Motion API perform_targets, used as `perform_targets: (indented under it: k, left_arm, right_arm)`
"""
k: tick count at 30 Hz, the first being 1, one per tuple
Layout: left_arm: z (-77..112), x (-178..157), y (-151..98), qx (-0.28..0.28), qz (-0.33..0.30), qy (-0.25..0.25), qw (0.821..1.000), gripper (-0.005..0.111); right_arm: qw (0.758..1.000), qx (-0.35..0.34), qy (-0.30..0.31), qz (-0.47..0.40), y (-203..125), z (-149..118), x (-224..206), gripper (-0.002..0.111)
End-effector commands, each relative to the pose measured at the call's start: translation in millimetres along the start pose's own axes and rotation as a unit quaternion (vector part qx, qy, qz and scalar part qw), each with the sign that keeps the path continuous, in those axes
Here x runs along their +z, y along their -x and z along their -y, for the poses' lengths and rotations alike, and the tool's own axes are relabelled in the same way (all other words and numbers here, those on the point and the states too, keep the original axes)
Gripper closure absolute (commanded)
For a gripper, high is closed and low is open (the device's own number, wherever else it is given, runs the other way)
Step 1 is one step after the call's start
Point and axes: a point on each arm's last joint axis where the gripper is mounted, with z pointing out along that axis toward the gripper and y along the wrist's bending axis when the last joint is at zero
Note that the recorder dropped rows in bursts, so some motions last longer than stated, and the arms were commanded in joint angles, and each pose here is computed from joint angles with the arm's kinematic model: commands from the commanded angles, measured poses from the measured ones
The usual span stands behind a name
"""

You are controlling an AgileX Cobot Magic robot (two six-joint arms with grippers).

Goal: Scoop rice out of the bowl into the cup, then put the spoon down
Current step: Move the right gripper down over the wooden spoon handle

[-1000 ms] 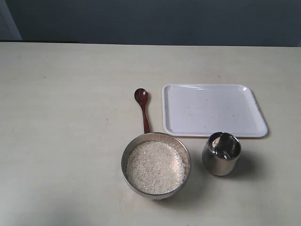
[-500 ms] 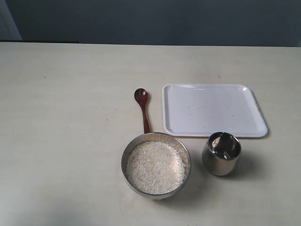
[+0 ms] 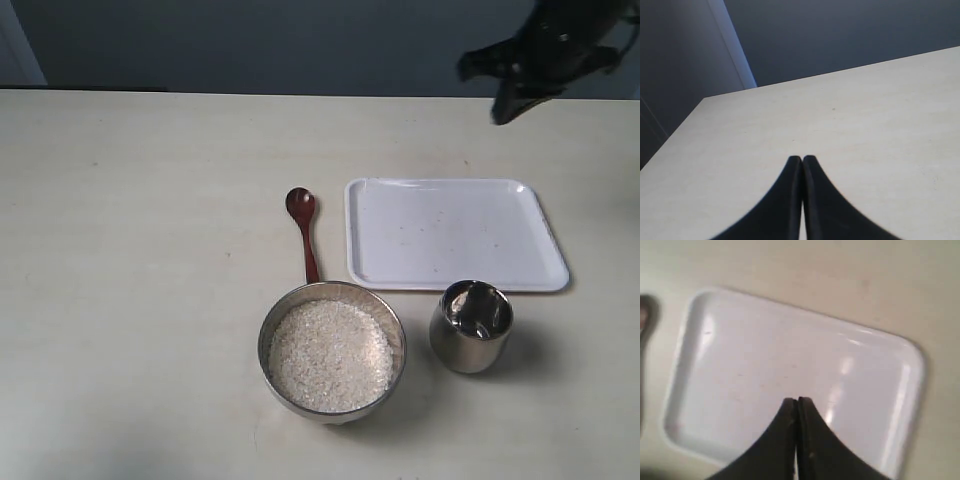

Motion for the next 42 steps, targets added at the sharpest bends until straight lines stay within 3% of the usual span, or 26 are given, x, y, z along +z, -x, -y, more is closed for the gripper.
perform_targets:
  k: [1,5,9,11,15,16,18,23,35,42]
  left_arm:
    - [-0.3,-0.6,2.2,-0.005,0.010,0.002,1.000,0.106]
    - [-0.3,-0.6,2.2,-0.005,0.010,0.002,1.000,0.106]
    - [-0.3,-0.6,2.2,-0.005,0.010,0.002,1.000,0.106]
    - [-0.3,-0.6,2.2,-0.005,0.010,0.002,1.000,0.106]
    - [-0.3,-0.6,2.2,-0.005,0.010,0.002,1.000,0.106]
    - [-0.3,-0.6,2.2,-0.005,0.010,0.002,1.000,0.106]
    - [-0.3,-0.6,2.2,-0.005,0.010,0.002,1.000,0.106]
    - [-0.3,-0.6,2.2,-0.005,0.010,0.002,1.000,0.106]
    - [-0.3,-0.6,2.2,-0.005,0.010,0.002,1.000,0.106]
    - [-0.3,-0.6,2.2,-0.005,0.010,0.002,1.000,0.106]
  right_arm:
    - [0.994,-0.108,0.002,0.008,4.4,-62.8,16.5,0.109]
    - [0.981,-0.193,-0.016,-0.001,-1.7,-112.1,22.3,0.109]
    - [0.975,-0.222,-0.003,-0.011,-9.8,-140.0,23.6,0.103]
    - [0.975,-0.221,0.015,-0.017,-13.4,-149.9,23.8,0.091]
    - [0.977,-0.207,0.051,-0.027,-18.1,-161.6,24.5,0.048]
    - [0.977,-0.205,0.057,-0.029,-18.5,-163.3,26.5,0.044]
    - [0.980,-0.183,0.071,-0.037,-19.3,-165.9,33.3,0.045]
    - [0.982,-0.153,0.086,-0.076,-23.7,-167.7,63.9,0.060]
    - [0.976,-0.157,0.097,-0.118,-37.5,-185.9,108.1,0.057]
    - [0.976,-0.167,0.052,-0.126,-42.8,-186.3,130.2,0.057]
